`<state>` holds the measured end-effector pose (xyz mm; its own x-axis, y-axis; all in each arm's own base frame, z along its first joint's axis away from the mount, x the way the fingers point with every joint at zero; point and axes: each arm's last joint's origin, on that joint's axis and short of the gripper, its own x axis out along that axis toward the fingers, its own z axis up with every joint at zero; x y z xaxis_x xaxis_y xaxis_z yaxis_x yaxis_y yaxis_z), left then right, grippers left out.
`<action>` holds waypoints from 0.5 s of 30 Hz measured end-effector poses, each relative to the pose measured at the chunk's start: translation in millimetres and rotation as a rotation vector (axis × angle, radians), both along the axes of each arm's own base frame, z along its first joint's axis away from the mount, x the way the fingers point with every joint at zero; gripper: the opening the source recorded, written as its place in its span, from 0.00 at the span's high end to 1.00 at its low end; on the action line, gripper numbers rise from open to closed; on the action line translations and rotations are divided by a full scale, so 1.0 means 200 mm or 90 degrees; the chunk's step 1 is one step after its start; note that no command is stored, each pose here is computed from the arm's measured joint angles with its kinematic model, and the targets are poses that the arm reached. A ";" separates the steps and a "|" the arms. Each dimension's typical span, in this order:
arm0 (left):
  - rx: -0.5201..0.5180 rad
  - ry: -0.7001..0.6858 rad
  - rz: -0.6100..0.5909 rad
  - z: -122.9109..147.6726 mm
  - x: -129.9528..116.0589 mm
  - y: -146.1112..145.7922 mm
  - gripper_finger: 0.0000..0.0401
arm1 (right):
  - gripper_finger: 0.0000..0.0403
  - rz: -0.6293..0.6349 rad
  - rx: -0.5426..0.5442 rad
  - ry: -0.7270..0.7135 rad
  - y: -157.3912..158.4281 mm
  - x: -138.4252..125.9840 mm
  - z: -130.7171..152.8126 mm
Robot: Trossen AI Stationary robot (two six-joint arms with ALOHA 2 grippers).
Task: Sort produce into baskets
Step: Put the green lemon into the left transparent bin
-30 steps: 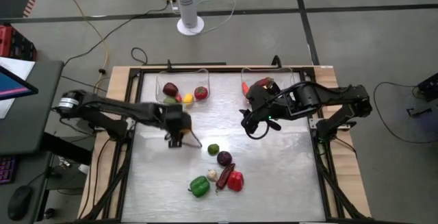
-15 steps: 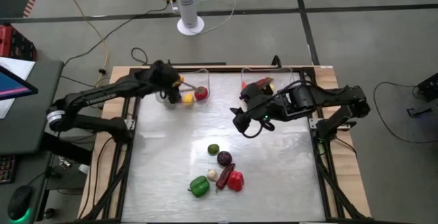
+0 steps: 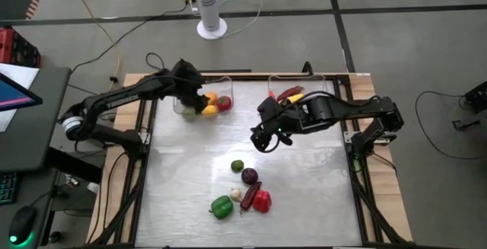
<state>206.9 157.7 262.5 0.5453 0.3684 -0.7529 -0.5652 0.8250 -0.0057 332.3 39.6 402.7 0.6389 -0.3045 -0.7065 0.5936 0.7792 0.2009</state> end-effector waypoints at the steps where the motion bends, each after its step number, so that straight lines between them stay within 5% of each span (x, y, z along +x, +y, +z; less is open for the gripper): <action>1: -0.007 -0.031 -0.007 0.05 0.00 -0.01 0.24 | 0.28 0.004 0.006 0.007 -0.01 0.00 0.00; 8: 0.011 -0.220 -0.069 0.38 -0.09 -0.15 0.29 | 0.28 0.072 0.055 0.020 -0.12 0.05 -0.03; 15: 0.054 -0.318 -0.143 0.56 -0.31 -0.39 0.31 | 0.28 0.241 0.035 -0.002 -0.06 0.33 -0.22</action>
<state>145.7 79.0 375.0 0.9004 0.2506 -0.3556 -0.3216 0.9339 -0.1560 399.1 27.9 358.9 0.7006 -0.0079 -0.7136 0.2653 0.9311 0.2502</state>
